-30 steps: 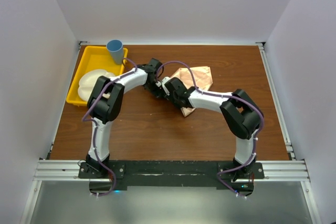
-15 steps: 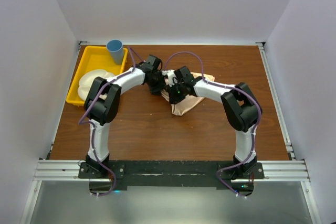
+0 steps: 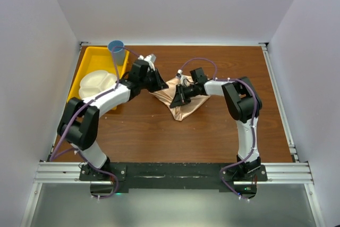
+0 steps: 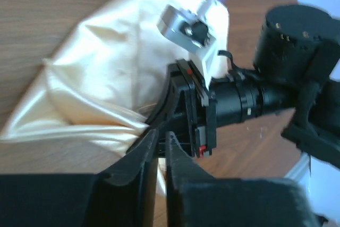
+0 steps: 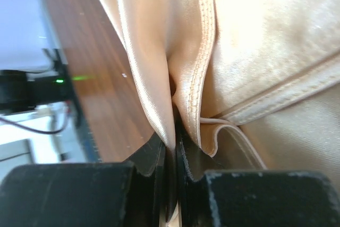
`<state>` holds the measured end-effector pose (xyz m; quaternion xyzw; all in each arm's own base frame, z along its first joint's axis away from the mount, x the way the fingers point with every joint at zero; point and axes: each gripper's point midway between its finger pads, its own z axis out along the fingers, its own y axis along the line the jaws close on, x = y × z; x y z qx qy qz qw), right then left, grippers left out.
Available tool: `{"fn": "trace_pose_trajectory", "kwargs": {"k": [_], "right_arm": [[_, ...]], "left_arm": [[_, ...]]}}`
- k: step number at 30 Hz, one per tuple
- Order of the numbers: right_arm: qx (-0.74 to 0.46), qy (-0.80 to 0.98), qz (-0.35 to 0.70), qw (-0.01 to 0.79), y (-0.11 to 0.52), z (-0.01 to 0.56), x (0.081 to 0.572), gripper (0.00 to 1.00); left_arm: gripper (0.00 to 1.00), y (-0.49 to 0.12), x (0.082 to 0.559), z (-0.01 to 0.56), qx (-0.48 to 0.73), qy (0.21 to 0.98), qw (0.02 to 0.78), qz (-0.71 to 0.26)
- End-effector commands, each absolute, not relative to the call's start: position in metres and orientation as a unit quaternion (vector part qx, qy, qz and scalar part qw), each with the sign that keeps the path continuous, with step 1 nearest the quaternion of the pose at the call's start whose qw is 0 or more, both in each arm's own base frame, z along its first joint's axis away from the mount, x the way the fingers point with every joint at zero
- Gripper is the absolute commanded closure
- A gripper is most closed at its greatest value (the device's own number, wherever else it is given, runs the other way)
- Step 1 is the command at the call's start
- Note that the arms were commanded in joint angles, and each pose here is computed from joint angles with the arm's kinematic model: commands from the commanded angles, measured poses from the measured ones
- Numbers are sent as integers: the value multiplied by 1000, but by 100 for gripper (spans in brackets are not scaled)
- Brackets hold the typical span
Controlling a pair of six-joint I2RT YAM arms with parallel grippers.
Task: Fold the napkin, place the utensils inside, and roll it up
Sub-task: Roll the napkin with the utensil
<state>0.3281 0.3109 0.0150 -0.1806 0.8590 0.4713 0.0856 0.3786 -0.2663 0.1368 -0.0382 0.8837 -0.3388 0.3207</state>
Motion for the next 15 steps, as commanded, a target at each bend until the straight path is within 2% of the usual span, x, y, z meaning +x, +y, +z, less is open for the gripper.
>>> {"fn": "trace_pose_trajectory", "kwargs": {"k": [1,2,15], "right_arm": [[-79,898,433,-8,279,-44,295,100],[-77,899,430,-9,277,-45,296,100],[-80,904,419,-14,275,-49,298,100]], "left_arm": [[97,-302,367,122,-16,848,297,-438],[100,-302,368,119,-20,847,297,-441],[100,-303,361,90,-50,819,310,-480]]}}
